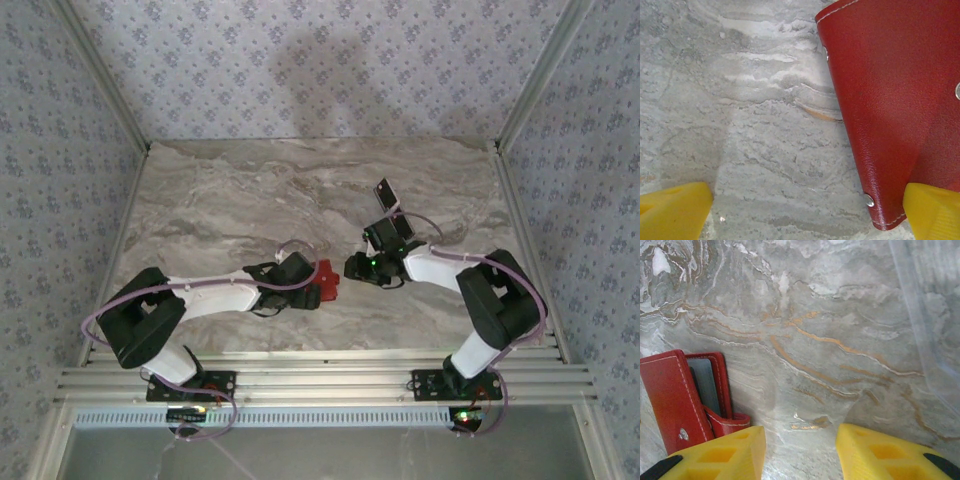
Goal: Put the credit cards into the card holder
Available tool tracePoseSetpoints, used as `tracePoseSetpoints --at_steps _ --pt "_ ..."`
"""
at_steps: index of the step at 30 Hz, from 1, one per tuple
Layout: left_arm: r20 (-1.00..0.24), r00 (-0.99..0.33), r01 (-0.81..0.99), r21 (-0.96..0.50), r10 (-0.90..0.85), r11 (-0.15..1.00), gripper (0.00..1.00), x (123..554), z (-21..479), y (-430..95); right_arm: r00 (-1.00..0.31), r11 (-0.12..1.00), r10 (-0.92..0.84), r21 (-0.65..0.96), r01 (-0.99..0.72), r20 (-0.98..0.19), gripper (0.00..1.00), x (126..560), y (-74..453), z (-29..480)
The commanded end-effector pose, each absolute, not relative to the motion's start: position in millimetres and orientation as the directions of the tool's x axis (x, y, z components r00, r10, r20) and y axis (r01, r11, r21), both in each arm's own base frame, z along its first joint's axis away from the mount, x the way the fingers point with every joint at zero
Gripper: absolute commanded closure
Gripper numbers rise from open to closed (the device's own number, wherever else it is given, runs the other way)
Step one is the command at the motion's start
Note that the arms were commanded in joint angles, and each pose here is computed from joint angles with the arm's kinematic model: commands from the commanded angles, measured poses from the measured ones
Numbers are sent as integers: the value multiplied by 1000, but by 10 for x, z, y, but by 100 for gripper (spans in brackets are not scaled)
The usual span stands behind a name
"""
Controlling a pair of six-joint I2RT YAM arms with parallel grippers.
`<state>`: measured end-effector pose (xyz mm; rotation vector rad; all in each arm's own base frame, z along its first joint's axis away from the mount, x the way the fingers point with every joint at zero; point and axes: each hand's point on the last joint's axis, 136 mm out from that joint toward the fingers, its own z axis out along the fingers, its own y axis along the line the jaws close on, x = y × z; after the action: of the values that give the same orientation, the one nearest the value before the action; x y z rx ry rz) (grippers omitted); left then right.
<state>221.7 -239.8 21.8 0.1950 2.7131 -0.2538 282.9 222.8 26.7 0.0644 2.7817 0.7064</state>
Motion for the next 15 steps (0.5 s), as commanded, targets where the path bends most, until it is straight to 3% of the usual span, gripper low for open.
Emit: tracePoseSetpoints --at_steps 1,7,15 --pt "-266 -957 127 -12 119 992 0 1891 -106 -1961 -974 911 108 411 18 -197 54 2654 2059 174" --pt "-271 -955 130 -16 121 991 0 1906 -91 -1979 -971 903 47 425 -59 -235 53 2729 2363 343" --pt "-277 -953 134 -18 124 991 0 1922 -60 -1991 -978 917 7 392 -77 -208 54 2768 2529 164"
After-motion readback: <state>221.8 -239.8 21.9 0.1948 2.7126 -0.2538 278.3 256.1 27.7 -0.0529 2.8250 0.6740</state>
